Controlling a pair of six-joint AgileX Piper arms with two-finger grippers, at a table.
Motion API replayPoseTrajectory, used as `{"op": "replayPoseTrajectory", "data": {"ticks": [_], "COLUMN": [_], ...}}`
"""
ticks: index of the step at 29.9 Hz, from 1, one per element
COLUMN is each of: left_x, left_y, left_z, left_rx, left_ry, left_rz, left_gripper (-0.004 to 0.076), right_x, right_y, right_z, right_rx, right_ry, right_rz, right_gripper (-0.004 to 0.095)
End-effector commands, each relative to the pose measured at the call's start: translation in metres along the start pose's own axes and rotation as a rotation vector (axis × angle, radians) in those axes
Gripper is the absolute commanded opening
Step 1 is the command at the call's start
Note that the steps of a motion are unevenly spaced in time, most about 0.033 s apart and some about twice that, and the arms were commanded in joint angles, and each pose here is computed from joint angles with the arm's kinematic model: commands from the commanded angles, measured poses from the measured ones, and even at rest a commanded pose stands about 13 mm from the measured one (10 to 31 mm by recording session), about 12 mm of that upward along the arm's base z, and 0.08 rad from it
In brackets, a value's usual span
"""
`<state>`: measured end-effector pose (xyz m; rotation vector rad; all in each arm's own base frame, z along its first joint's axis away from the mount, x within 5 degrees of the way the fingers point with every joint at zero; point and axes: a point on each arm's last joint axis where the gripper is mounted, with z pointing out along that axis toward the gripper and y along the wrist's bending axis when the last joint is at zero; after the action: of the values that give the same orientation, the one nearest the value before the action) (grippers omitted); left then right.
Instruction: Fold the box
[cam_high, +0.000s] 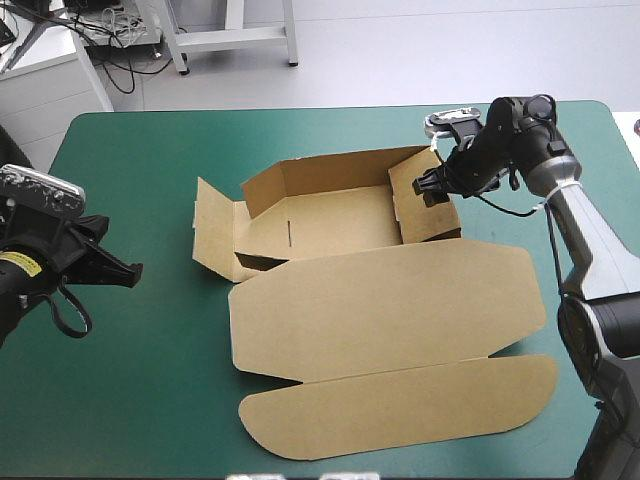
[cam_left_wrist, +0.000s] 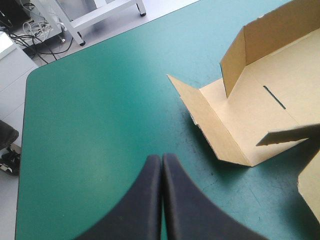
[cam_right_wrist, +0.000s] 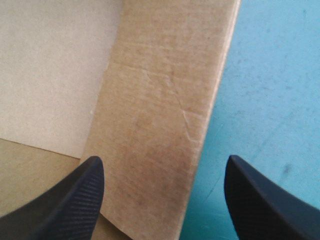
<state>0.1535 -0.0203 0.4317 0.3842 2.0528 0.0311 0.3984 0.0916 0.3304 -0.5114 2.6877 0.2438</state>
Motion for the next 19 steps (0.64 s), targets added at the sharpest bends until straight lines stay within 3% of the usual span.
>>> {"op": "replayPoseTrajectory", "data": {"ticks": [1,19], "left_x": [-0.010,-0.010], "left_y": [0.002,0.002], "left_z": [-0.007,-0.007], "left_rx": [-0.021,-0.020], "left_ry": [-0.085,-0.085], "left_rz": [-0.013,-0.017], "left_gripper": [-0.0010,-0.0010], "right_x": [0.001,-0.014], "right_y": [0.004,-0.008], "right_z": [-0.038,0.019], "right_rx": [0.030,0.027], "right_ry": [-0.064,-0.062], "right_rz": [0.011,0.055], "right_gripper": [0.0637,0.0633]}}
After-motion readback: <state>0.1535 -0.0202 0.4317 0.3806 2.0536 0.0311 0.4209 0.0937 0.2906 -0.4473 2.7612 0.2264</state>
